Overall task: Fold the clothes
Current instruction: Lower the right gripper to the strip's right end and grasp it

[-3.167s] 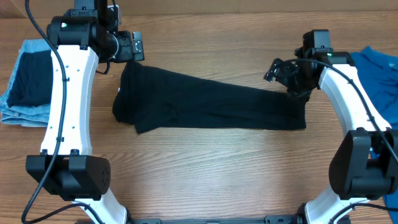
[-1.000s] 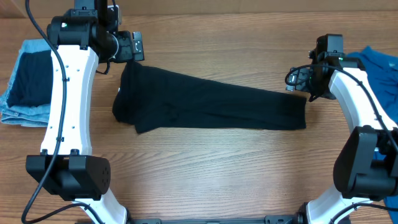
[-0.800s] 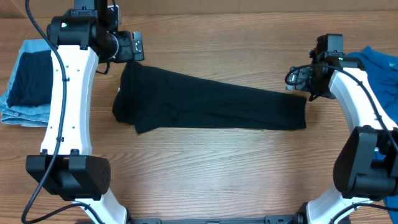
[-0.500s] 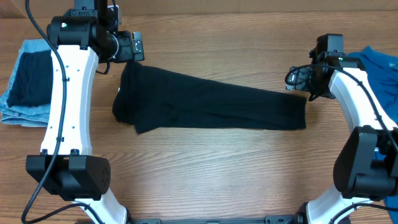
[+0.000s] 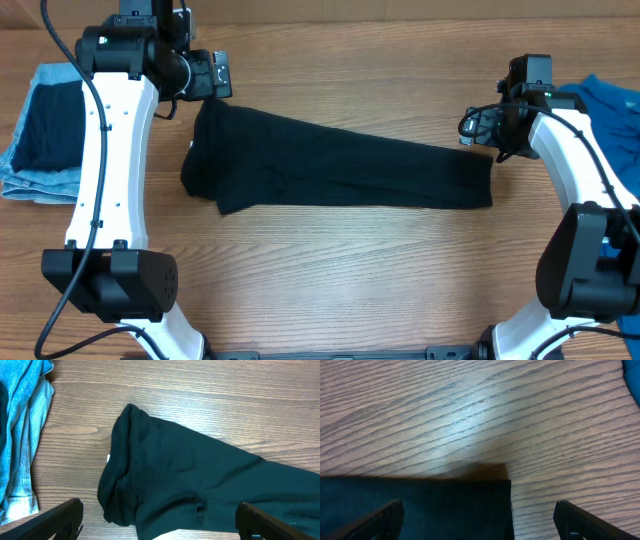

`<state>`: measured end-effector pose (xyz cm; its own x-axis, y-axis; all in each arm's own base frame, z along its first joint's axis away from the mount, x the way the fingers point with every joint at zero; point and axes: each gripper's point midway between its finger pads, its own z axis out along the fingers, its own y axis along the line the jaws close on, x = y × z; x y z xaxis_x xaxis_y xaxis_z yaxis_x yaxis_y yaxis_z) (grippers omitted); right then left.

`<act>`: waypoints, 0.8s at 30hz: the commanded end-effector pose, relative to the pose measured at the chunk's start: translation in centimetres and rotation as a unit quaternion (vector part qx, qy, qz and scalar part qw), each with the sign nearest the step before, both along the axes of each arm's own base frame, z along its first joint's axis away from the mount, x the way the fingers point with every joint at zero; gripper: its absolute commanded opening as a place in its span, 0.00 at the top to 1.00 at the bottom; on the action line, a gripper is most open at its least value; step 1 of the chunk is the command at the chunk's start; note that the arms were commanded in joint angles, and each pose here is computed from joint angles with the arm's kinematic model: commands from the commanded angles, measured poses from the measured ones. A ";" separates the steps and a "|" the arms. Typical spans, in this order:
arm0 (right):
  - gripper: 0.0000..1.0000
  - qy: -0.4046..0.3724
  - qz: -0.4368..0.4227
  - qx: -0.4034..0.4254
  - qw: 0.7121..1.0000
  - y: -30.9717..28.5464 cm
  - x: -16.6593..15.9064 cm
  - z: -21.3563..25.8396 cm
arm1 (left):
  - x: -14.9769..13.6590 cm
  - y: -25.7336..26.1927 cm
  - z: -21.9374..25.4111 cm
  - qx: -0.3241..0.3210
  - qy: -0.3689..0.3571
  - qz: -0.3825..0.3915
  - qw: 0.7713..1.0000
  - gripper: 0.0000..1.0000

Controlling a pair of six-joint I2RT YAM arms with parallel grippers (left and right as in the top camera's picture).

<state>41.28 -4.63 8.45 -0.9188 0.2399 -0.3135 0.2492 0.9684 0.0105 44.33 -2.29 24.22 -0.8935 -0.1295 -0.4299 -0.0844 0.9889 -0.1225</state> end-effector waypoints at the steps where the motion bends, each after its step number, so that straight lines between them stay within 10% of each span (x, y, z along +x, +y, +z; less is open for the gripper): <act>1: 0.00 0.001 0.001 0.000 1.000 0.0 0.0 -0.2 | 0.1 -0.1 0.8 -0.008 -0.009 0.004 1.000 0.00; 24: 0.00 0.062 0.008 0.095 0.993 -0.3 -5.4 -6.5 | 0.1 -0.1 0.8 -0.008 -0.009 0.004 1.000 0.00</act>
<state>36.30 -6.56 3.42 -0.9306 0.3292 -0.1598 0.3153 0.9430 0.1064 44.30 -2.29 24.20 -0.8942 -0.1295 -0.4286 -0.0846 0.9889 -0.1224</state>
